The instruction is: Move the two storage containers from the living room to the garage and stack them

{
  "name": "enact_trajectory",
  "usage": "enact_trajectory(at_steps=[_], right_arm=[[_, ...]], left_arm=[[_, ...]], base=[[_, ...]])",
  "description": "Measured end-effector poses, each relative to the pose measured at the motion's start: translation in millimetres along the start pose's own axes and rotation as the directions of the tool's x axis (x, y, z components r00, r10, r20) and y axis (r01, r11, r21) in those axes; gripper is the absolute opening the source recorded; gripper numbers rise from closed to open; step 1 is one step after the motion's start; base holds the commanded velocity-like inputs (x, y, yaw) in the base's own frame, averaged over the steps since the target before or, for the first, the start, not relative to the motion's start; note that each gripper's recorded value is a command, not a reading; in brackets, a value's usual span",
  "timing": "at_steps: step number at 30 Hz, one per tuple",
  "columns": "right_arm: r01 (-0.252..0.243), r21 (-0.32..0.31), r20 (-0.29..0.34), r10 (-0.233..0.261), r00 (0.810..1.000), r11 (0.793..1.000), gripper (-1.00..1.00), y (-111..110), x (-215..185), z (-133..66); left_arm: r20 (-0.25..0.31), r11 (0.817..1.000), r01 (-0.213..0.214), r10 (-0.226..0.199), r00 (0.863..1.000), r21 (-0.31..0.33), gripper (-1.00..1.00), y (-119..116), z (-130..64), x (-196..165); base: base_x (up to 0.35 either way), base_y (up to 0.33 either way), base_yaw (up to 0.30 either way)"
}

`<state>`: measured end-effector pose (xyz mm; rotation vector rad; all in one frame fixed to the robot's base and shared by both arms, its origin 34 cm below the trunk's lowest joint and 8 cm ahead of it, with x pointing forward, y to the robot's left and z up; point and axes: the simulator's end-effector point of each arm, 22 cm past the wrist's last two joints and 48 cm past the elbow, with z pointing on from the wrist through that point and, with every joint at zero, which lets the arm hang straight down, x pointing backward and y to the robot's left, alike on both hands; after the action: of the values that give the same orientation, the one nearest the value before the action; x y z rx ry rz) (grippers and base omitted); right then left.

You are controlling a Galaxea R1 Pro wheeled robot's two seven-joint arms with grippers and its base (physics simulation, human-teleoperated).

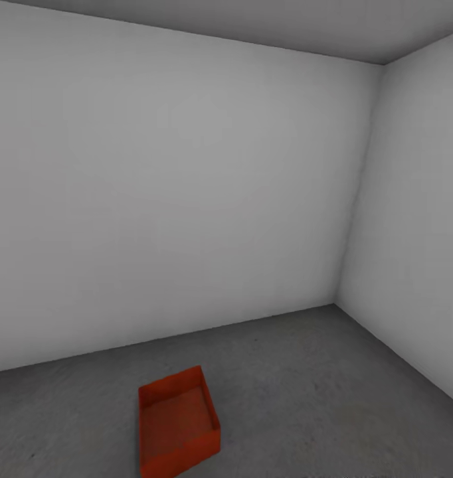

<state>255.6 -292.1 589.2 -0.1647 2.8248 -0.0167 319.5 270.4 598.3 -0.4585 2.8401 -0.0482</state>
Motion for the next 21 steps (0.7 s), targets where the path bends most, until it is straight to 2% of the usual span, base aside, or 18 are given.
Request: enact_trajectory(at_steps=[9,12,14,21], right_arm=[[0.0,0.002,0.004,0.0,1.0,1.0,1.0,-2,-2,-0.1],[0.0,0.004,0.007,0.0,1.0,1.0,1.0,-2,-3,-0.2],[0.0,0.004,0.01,0.0,1.0,1.0,1.0,-3,-4,-0.3],[0.0,0.006,0.016,0.0,1.0,1.0,1.0,-4,-7,-0.4]], left_arm=[[0.001,1.0,-0.004,0.004,1.0,0.013,1.0,-5,-0.8,-1],[-0.006,0.999,-0.009,0.009,1.0,0.031,1.0,-17,-1.1,3],[-0.01,0.999,-0.024,0.024,1.0,0.046,1.0,-28,-1.4,6],[-0.007,0.998,-0.048,0.049,0.999,0.051,1.0,-31,-2.0,6]], base=[[0.0,0.0,-0.242],[0.0,0.0,-0.253],[0.0,0.0,-0.254],[0.0,0.0,-0.254]])
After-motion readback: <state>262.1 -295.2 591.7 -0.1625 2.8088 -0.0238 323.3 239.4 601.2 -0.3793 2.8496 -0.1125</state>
